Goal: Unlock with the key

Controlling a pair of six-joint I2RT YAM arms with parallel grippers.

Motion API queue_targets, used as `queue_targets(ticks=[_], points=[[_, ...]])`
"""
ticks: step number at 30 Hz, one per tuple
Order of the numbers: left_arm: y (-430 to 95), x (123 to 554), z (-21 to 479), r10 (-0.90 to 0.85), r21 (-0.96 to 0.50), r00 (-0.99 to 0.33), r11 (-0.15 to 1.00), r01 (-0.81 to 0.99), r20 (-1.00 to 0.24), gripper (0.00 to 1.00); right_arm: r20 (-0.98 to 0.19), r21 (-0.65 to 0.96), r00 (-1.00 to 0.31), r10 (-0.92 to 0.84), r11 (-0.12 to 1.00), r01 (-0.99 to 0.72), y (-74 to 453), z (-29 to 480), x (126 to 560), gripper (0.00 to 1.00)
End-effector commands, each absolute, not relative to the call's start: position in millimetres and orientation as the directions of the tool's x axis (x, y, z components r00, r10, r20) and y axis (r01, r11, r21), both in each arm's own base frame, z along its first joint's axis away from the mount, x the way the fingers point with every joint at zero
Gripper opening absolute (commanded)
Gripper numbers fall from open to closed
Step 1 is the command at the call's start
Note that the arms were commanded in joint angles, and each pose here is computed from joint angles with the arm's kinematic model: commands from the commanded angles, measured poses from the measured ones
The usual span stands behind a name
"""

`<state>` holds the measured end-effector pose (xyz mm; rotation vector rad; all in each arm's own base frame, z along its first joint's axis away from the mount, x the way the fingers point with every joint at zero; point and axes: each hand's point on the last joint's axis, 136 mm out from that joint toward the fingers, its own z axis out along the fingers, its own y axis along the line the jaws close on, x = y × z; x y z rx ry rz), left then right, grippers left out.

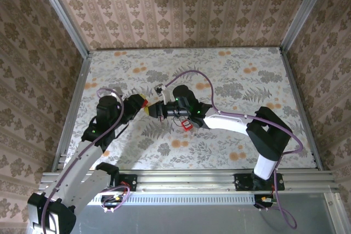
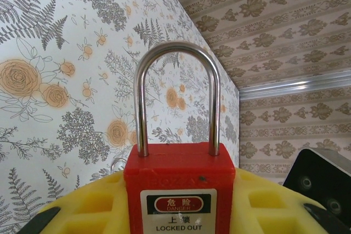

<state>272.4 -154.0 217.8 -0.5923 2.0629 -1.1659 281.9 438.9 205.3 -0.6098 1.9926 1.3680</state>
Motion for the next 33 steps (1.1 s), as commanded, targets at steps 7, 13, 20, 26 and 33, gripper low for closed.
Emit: queue_targets(ticks=[7, 13, 20, 26, 33], points=[[-157, 274, 258, -0.657, -0.866, -0.595, 0.479, 0.146, -0.463, 0.0, -0.631, 0.773, -0.762, 0.146, 0.201, -0.602, 433, 249, 300, 0.0], [-157, 277, 282, -0.673, -0.855, -0.533, 0.458, 0.244, -0.513, 0.0, -0.522, 0.846, -0.816, 0.249, 0.031, -0.532, 422, 284, 316, 0.0], [-155, 283, 299, -0.706, -0.849, -0.472, 0.428, 0.309, -0.528, 0.0, -0.384, 0.89, -0.869, 0.312, -0.128, -0.439, 412, 306, 331, 0.0], [-158, 288, 297, -0.689, -0.854, -0.506, 0.444, 0.27, -0.518, 0.0, -0.48, 0.875, -0.842, 0.247, 0.074, -0.478, 418, 284, 327, 0.0], [-161, 288, 289, -0.691, -0.877, -0.546, 0.43, 0.216, -0.474, 0.0, -0.572, 0.817, -0.805, 0.158, 0.2, -0.541, 426, 268, 315, 0.0]])
